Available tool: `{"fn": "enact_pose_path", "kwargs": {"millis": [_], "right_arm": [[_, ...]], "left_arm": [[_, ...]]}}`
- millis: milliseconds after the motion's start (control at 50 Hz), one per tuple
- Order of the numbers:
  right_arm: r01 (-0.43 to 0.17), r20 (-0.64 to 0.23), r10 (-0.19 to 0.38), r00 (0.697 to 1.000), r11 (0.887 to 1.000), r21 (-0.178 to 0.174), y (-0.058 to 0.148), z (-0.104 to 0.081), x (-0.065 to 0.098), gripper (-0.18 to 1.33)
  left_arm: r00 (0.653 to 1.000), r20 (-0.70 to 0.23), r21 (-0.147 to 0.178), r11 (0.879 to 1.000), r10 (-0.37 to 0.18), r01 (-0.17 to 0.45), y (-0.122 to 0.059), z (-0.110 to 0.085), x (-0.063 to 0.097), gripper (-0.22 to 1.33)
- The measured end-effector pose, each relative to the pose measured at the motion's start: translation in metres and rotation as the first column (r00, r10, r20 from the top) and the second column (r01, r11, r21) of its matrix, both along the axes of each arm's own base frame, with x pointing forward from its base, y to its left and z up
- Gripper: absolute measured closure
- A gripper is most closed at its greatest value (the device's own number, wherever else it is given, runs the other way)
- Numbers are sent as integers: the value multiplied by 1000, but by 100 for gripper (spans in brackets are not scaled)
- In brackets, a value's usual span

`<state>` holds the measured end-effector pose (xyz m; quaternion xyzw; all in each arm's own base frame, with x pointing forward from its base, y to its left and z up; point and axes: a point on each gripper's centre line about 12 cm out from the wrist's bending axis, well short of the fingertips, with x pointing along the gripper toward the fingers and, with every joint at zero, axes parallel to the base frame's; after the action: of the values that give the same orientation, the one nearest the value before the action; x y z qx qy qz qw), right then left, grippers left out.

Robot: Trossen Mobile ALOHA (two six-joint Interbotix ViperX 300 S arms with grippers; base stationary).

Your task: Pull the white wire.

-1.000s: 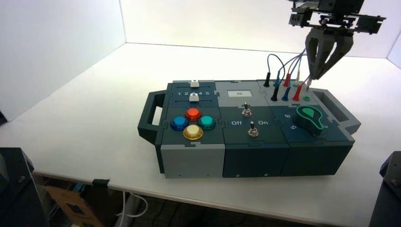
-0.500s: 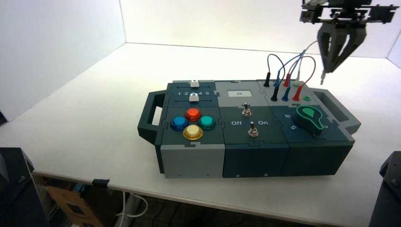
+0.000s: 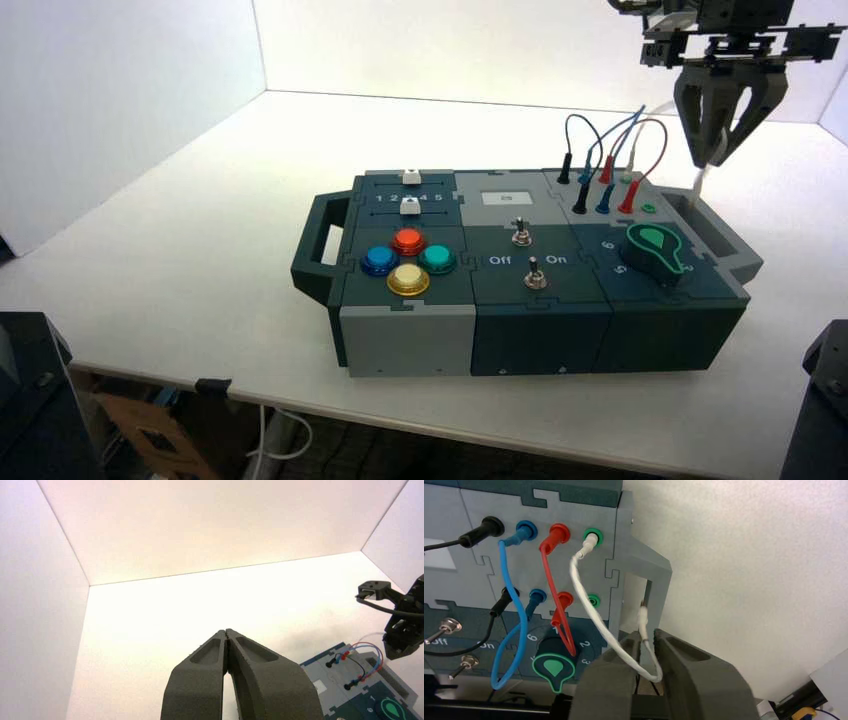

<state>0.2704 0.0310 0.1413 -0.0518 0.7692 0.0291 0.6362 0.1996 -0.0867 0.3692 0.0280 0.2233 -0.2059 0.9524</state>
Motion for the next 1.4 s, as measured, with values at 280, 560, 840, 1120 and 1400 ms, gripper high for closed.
{"fn": "enact_pose_path", "kwargs": {"millis": [280,560,840,1120,1400], "right_arm": [[0,24,0,1000,1000,3,0,7,0,46],[1,135,-3,991,1000,16,1,40,6,46],[-2,265,-6,964,999,33,0,81,-1,50],[-7,406,-19,914,998,63,-1,113,-17,114],[-33,569,-24,822,995,89,0,150,-35,128]], "left_arm": [[1000,4,-2,1000,0,0,1,1,-1,128],[1000,2,1,1000,-4,4,0,1,-2,128],[1000,-6,12,1000,-8,8,1,0,-3,127],[1000,0,29,1000,-13,13,1,-1,-3,128],[1000,-17,53,998,-16,17,0,-11,1,128]]}}
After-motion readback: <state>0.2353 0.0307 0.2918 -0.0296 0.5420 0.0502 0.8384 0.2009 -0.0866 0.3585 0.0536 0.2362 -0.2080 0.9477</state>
